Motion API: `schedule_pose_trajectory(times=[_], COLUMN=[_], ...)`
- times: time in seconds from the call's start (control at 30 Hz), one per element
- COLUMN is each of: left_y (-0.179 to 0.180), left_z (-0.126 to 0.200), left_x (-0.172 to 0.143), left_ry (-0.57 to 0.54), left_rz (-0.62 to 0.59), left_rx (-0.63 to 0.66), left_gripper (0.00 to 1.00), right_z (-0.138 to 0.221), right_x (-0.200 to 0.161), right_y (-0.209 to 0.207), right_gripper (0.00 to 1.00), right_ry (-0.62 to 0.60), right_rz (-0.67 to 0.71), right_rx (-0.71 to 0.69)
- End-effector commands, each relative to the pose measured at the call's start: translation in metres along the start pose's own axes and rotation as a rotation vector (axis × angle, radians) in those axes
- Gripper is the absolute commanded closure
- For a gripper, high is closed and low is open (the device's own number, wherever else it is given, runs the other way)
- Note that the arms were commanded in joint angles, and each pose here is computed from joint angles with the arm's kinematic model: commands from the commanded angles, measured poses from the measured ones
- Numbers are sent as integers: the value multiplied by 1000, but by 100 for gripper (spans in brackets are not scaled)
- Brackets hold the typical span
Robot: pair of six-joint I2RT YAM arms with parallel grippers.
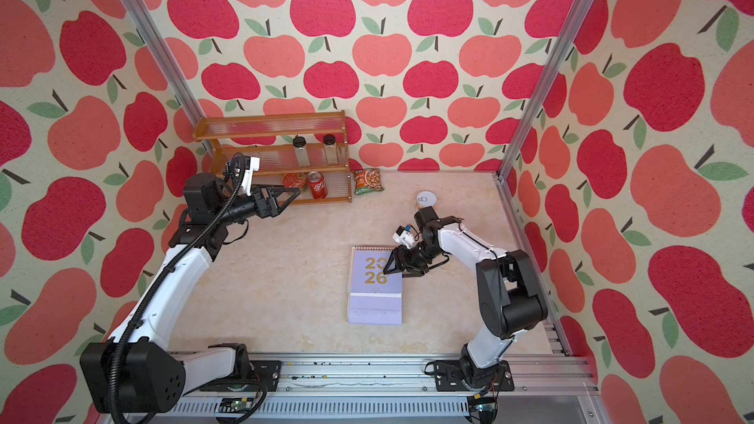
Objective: Stack the calendars
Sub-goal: Place the calendar at the calendar, then adjust the calendar at the calendar.
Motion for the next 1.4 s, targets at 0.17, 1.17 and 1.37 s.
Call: schedule_pose_trajectory(times=[0.17,1.17,1.37], left_y=[-3,-4,-4], left_z=[-2,-5,-5], left_x=[5,4,4], left_ry=[3,19,19], left_rz=[-32,-29,-31], left_rx=[-29,-33,-35], left_gripper=[0,1,0], right_z=[13,0,7], right_x=[-10,8,6], right_y=[-3,40,43], right_gripper=[36,35,34], right_ry=[-157,-222,-257], right_rz=[-63,-4,16], right_rx=[-244,-174,-225])
Point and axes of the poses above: each gripper's point midway between its finger pads, its own z axis back along the fingers, its own y axis along the line the jaws close on, x = y × z, the point moved 10 cm from there along z, back along the fingers, and after that the axes turned 15 degrees about -z, right-handed, at the moved point
